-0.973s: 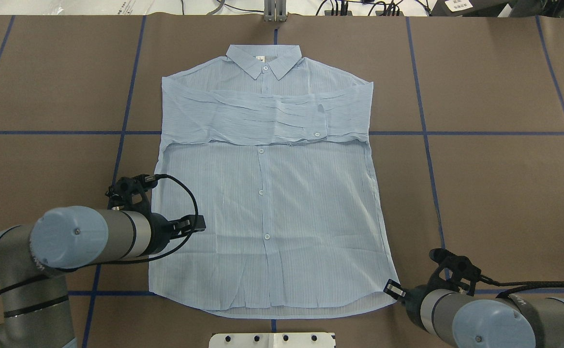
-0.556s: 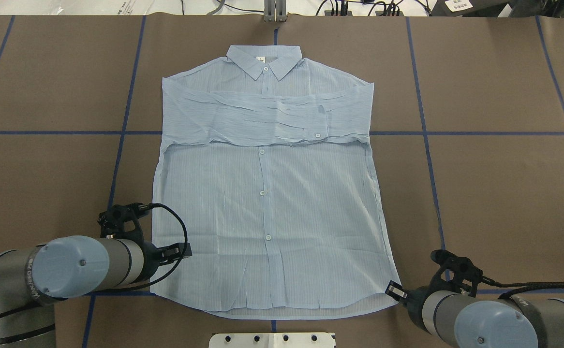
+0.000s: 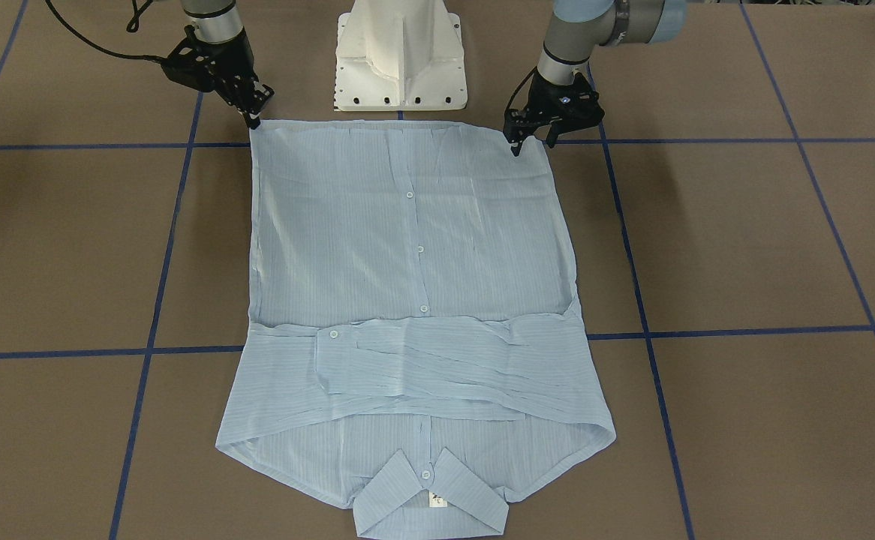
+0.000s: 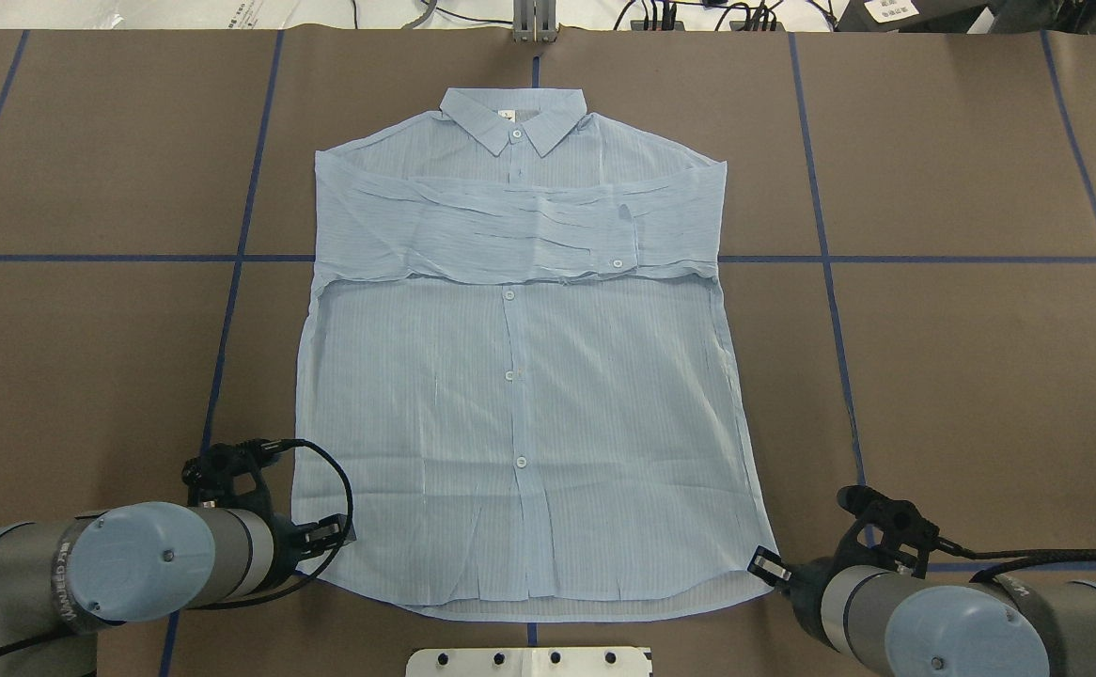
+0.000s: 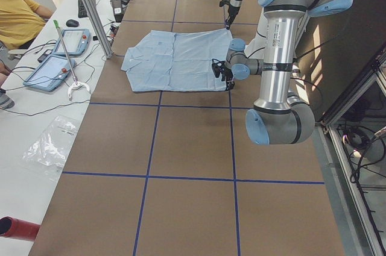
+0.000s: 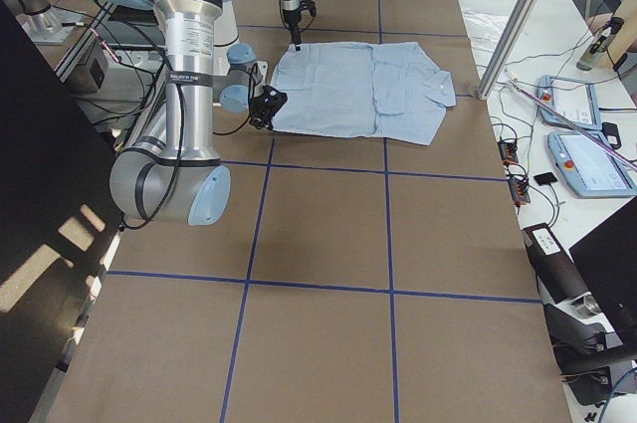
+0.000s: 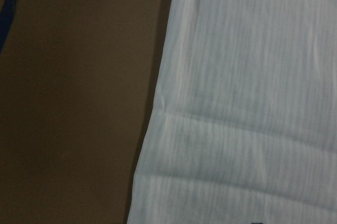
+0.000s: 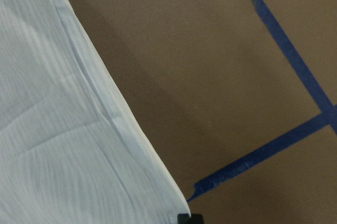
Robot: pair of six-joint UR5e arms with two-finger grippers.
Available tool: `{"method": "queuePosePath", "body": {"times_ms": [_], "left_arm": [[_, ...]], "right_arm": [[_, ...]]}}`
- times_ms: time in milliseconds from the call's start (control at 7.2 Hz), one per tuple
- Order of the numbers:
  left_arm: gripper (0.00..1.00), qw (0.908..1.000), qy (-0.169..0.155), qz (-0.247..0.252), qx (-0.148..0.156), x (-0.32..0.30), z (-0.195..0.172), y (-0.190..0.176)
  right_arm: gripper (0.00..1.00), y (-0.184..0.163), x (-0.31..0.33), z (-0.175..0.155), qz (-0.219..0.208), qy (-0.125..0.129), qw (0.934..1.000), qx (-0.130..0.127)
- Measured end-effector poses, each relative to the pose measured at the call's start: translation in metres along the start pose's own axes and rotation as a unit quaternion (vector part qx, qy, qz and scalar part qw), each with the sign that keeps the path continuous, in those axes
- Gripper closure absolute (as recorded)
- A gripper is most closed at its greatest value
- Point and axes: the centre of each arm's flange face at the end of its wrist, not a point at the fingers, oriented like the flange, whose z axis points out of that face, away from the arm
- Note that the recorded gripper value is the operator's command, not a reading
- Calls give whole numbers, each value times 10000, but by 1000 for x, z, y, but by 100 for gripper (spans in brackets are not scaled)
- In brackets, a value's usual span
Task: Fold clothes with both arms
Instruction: 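Lower both grippers and grasp the two hem corners nearest the robot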
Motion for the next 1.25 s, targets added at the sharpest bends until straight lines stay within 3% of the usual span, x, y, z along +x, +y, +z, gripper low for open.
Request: {"method": "queuePosePath", "body": {"times_ms": [417, 695, 834, 973, 1112, 1251], "left_arm": [[36, 10000, -48, -21, -20, -4, 1, 2], [41, 9999, -104, -30, -16, -5, 1, 2], [51, 9999, -125, -32, -13, -6, 2, 2], [70, 9999, -140, -35, -12, -5, 0, 2], [98, 9999, -153, -38, -13, -5, -2, 2], [100, 9999, -161, -41, -15, -5, -3, 3]], "right_arm": [[100, 0, -1, -1, 3, -18, 10000, -3], [100, 1, -2, -1, 4, -24, 10000, -4], [100, 1, -2, -1, 4, -28, 10000, -6], [100, 1, -2, -1, 4, -30, 10000, -8], [100, 1, -3, -1, 4, -31, 10000, -8], [100, 1, -3, -1, 4, -32, 10000, -8]]}}
